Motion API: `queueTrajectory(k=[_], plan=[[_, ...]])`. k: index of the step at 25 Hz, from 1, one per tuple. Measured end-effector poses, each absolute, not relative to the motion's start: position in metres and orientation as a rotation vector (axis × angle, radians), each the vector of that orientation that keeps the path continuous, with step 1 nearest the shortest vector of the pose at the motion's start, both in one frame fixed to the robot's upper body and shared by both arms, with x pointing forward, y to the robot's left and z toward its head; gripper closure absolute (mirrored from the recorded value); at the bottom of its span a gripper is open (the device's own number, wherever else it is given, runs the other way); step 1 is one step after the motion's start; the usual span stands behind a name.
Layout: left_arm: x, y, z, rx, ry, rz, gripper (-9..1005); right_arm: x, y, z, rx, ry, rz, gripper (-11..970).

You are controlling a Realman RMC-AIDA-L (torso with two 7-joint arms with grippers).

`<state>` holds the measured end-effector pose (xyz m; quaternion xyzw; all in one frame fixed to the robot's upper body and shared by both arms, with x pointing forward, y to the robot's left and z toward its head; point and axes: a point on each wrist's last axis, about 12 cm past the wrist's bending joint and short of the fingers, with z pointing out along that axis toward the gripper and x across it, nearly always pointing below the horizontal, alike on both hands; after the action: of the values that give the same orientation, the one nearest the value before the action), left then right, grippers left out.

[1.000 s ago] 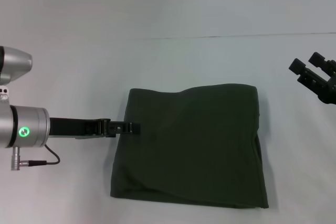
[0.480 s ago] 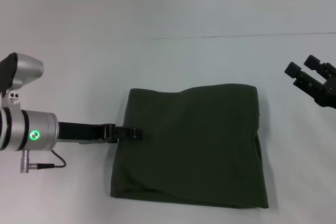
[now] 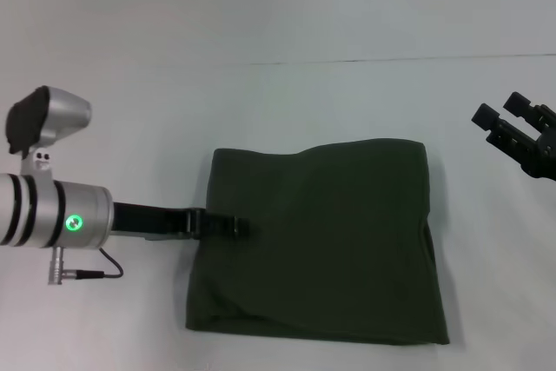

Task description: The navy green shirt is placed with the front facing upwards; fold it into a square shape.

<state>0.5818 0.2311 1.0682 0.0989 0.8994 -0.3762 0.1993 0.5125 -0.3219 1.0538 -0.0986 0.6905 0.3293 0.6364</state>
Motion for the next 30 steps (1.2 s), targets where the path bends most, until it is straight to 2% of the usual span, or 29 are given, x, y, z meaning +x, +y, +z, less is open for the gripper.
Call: queueTrajectory(k=[2,15,21,26,30], plan=[[0.582,0.227,1.068,0.307,2.527,-1.052,63,0.513,-0.322,1.054,-0.225,1.578,0.752,164],[0.582,0.221,1.069,0.325,2.531,-1.061,481,0.513,-0.322,1.053,-0.222,1.581,0.75,165],[0.584,0.219,1.071,0.338,2.516,-1.051,724,0.515,-0.321,1.054,-0.226,1.578,0.752,164],[0.583,0.225,1.072,0.292,2.491,-1.047,862,0.517,-0.319,1.056,-0.231,1.574,0.754,164],[0.579,0.242,1.071,0.208,2.466,-1.037,882,0.52,-0.318,1.057,-0.235,1.573,0.752,164]])
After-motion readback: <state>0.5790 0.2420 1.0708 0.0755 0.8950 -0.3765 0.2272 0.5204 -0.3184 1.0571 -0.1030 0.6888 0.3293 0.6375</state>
